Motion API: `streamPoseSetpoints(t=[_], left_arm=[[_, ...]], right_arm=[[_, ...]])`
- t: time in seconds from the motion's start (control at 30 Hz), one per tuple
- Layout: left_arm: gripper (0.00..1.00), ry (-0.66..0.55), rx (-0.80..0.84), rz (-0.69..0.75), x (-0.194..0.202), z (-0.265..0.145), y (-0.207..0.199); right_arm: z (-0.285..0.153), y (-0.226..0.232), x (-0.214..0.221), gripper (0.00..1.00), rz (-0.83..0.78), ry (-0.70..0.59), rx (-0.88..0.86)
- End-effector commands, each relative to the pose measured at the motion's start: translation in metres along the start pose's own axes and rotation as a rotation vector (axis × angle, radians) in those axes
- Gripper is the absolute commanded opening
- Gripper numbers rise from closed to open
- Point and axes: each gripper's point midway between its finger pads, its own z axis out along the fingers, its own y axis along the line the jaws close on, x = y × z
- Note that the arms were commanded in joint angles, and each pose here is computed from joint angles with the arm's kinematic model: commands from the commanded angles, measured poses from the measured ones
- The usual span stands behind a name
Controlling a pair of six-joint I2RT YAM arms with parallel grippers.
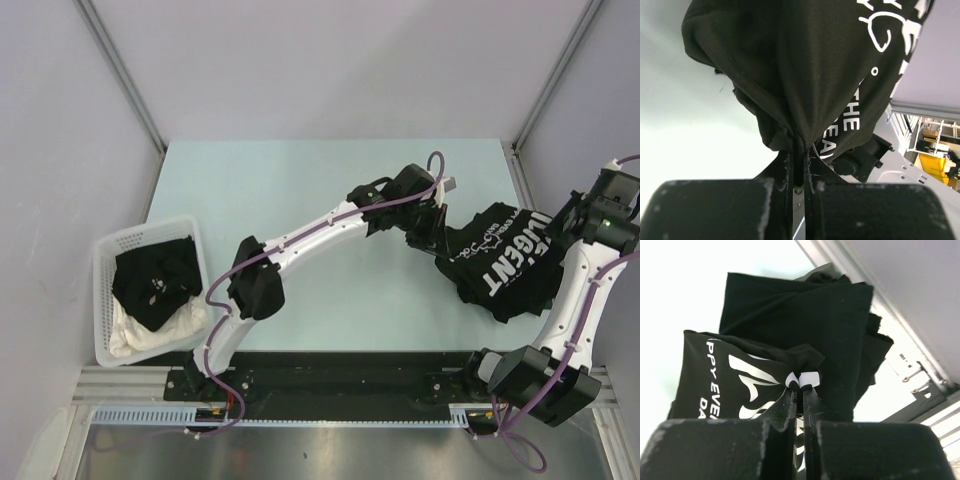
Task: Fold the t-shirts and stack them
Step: Neatly place the folded tshirt to the corner
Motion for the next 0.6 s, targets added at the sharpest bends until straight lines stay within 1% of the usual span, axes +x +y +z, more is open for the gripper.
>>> streamPoseSetpoints(t=[0.0,0.13,0.27,0.57], left_arm=[[0.0,-0.089,0.057,0.041,-0.02,-0.006,-0.024],[0.0,-0.135,0.075,0.041,-0.033,-0.002,-0.027],[0.0,-0.116,0.08,0.025,-0.033,0.013,-0.023],[0.0,-0.119,0.105,0.024,-0.032,0.025,-0.027]], right_arm=[[0.0,-0.017,-0.035,0.0,-0.021,-0.13,0.09],[0.004,-0.021,-0.043,0.0,-0.012,-0.148,0.105],[0.008,-0.027,-0.047,0.0,0.011,-0.154,0.119],[0.017,-0.038,-0.056,0.0,0.037,-0.17,0.142]])
